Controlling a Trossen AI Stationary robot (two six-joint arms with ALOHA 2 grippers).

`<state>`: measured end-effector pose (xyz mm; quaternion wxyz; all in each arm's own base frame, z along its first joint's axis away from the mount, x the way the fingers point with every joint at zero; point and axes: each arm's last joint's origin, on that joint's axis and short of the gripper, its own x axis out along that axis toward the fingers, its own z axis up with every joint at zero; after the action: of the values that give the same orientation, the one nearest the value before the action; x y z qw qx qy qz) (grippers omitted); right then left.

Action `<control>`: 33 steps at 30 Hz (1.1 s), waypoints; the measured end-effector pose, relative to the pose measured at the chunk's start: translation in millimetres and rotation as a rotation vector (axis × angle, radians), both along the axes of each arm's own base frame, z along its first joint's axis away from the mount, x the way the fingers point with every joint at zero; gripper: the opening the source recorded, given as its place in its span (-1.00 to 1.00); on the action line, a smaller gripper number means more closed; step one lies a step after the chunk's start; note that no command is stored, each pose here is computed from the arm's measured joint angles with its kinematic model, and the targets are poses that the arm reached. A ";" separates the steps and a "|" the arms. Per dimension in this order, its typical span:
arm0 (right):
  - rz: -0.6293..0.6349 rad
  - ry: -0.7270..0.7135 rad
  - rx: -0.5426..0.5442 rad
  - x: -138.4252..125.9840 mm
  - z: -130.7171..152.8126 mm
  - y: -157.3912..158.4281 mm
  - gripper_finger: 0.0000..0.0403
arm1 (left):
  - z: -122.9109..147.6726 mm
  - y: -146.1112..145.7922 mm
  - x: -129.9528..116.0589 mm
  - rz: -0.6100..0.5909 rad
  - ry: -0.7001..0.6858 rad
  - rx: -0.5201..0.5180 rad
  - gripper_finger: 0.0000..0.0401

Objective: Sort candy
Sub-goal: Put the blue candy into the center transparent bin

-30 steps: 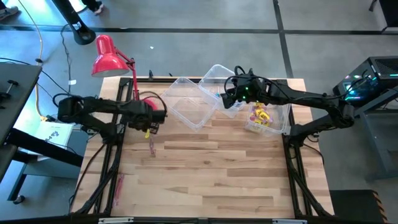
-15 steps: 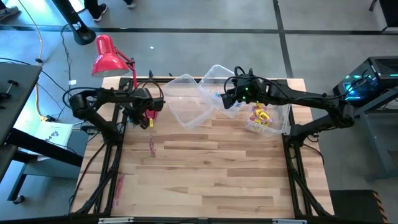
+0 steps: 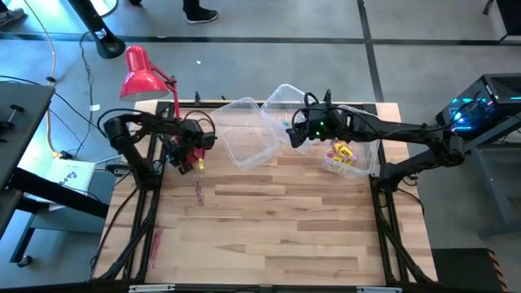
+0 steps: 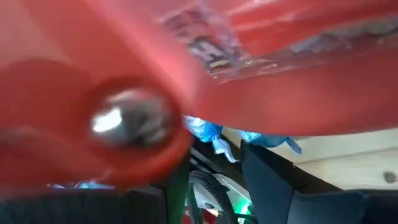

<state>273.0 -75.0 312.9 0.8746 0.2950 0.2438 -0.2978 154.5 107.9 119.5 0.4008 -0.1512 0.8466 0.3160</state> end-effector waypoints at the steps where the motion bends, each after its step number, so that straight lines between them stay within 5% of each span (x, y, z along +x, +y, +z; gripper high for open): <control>1: 0.003 -0.006 -0.001 0.6 0.4 0.8 0.05 | -2.3 -0.2 1.0 0.005 -0.015 -0.027 -0.32; 19: 0.021 -0.057 0.034 7.6 2.5 26.6 0.05 | -3.5 -15.7 28.0 0.115 -0.219 -0.301 -0.38; 22: -0.004 -0.064 0.033 7.7 2.7 26.9 0.05 | 6.1 -19.9 37.4 0.054 -0.221 -0.352 -0.44; 33: -0.011 -0.083 0.037 8.5 4.0 26.6 0.05 | 46.2 -6.0 46.4 -0.098 -0.072 -0.059 -0.57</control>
<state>281.5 -48.4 316.9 0.8768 0.3244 0.2110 -0.2854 200.9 101.8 165.7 0.4414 -0.1326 0.8469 0.2652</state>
